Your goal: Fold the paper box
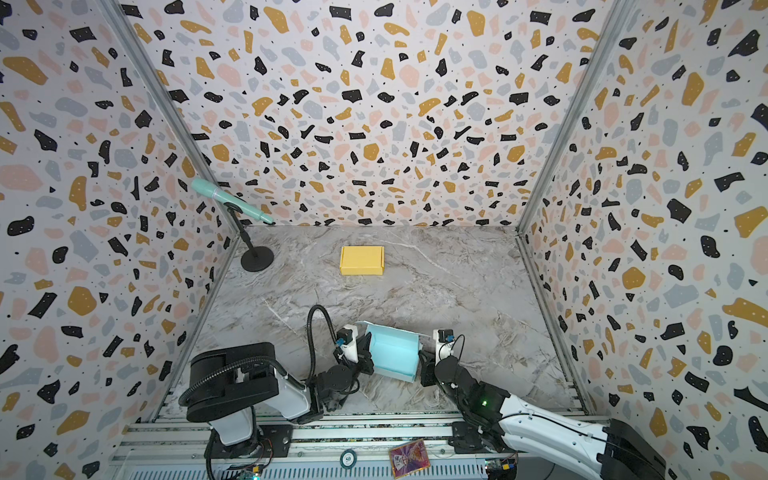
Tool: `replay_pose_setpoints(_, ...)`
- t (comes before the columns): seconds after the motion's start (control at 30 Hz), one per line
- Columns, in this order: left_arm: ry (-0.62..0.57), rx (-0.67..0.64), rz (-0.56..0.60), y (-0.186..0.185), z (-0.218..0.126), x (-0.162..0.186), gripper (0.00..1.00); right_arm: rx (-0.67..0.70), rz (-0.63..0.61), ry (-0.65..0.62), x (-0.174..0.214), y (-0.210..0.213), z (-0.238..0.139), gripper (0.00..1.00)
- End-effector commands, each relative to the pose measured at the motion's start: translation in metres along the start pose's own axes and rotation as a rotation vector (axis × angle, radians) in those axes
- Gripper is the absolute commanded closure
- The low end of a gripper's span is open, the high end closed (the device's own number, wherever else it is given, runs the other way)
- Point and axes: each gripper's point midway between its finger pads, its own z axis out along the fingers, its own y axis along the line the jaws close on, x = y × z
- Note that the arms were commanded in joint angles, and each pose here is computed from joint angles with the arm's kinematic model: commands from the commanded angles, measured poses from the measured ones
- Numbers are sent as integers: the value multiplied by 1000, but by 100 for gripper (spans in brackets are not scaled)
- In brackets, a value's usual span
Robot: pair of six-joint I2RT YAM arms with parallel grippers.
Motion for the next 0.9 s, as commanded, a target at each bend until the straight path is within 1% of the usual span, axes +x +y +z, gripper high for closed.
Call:
replay_pose_setpoints(0.0,96,-18,95,8,-6,31,100,-4,23,-22,-2,3,3,81)
replay_pose_setpoints(0.27,93,12,106,4,-14,32,100,7,-17,-43,-10,7,7,81)
replay_pose_setpoints(0.37,98,-6,131,11,-16,37,100,24,-25,-51,-9,2,6,81)
replay_pose_setpoints(0.47,94,-22,130,17,-18,39,100,26,-21,-62,-6,-5,4,81)
replay_pose_setpoints(0.87,99,-50,195,-2,-10,43,100,4,12,-107,-10,-26,-3,81)
